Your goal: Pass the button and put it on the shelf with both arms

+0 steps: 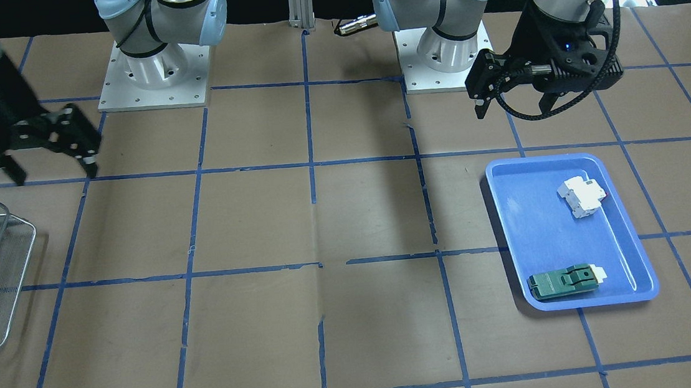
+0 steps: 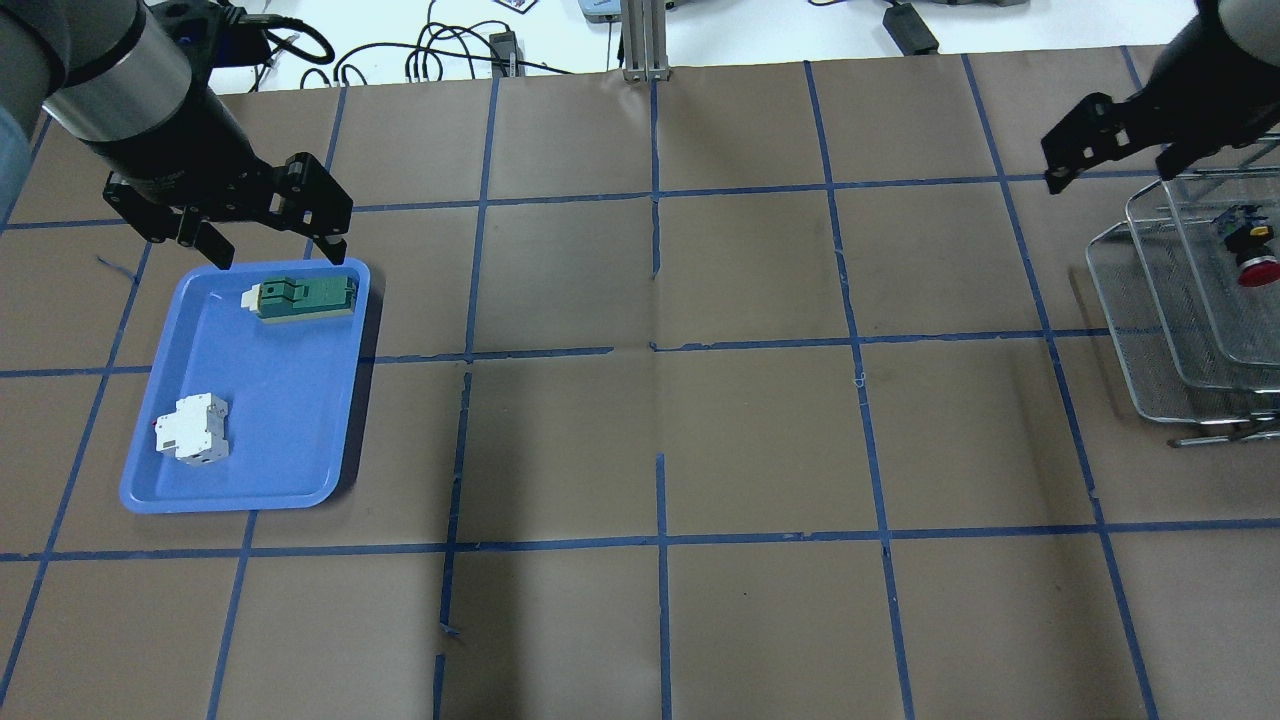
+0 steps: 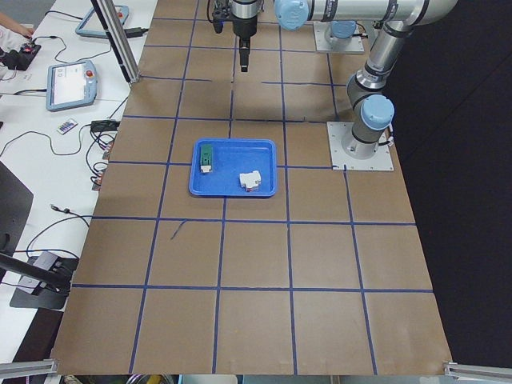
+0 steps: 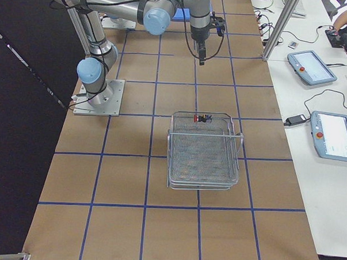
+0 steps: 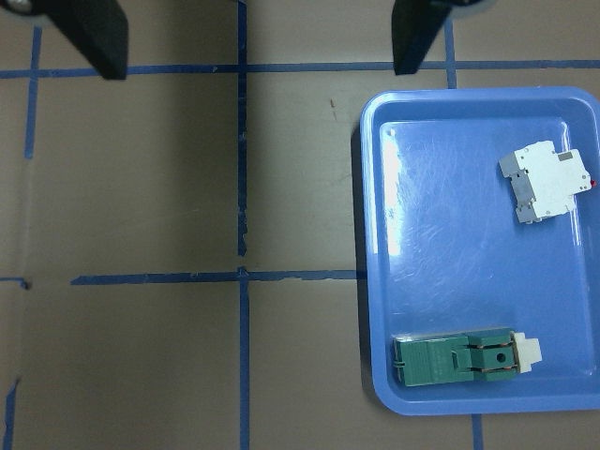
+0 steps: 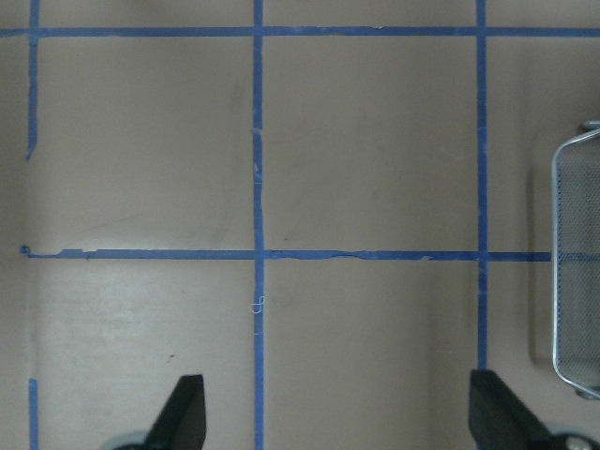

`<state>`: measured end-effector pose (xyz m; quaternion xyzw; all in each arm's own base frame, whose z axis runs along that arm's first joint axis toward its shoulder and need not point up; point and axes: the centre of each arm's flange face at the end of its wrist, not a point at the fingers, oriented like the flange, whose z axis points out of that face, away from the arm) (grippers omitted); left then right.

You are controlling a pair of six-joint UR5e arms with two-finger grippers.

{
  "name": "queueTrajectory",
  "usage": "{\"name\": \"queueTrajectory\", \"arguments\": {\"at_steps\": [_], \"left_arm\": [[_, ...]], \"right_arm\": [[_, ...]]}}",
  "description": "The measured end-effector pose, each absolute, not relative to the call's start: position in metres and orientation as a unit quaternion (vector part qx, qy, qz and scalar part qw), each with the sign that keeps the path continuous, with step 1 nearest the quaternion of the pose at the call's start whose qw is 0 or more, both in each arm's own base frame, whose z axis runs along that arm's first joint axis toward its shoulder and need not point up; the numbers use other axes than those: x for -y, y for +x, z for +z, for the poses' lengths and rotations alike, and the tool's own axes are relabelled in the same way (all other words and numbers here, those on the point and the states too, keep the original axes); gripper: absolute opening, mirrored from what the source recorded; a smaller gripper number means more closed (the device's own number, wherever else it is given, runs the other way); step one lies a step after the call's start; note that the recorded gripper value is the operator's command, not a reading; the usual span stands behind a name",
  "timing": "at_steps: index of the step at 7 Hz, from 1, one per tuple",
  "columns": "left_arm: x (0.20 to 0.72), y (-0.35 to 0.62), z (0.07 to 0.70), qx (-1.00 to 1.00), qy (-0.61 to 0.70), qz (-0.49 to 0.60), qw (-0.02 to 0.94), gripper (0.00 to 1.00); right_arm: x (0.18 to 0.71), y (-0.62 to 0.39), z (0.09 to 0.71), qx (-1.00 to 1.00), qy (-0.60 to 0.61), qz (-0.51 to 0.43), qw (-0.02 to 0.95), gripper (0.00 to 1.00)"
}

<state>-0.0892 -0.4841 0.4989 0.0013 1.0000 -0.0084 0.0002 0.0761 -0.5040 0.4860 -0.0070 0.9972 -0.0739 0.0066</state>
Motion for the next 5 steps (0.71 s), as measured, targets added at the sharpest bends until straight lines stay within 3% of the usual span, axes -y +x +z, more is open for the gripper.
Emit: {"name": "queueTrajectory", "arguments": {"at_steps": [5], "left_arm": [[0.486,-0.091,0.498,-1.000,0.002,-0.008,-0.005,1.00]], "right_arm": [[0.530,0.155,0.498,-0.999,0.019,-0.034,0.003,1.00]]}}
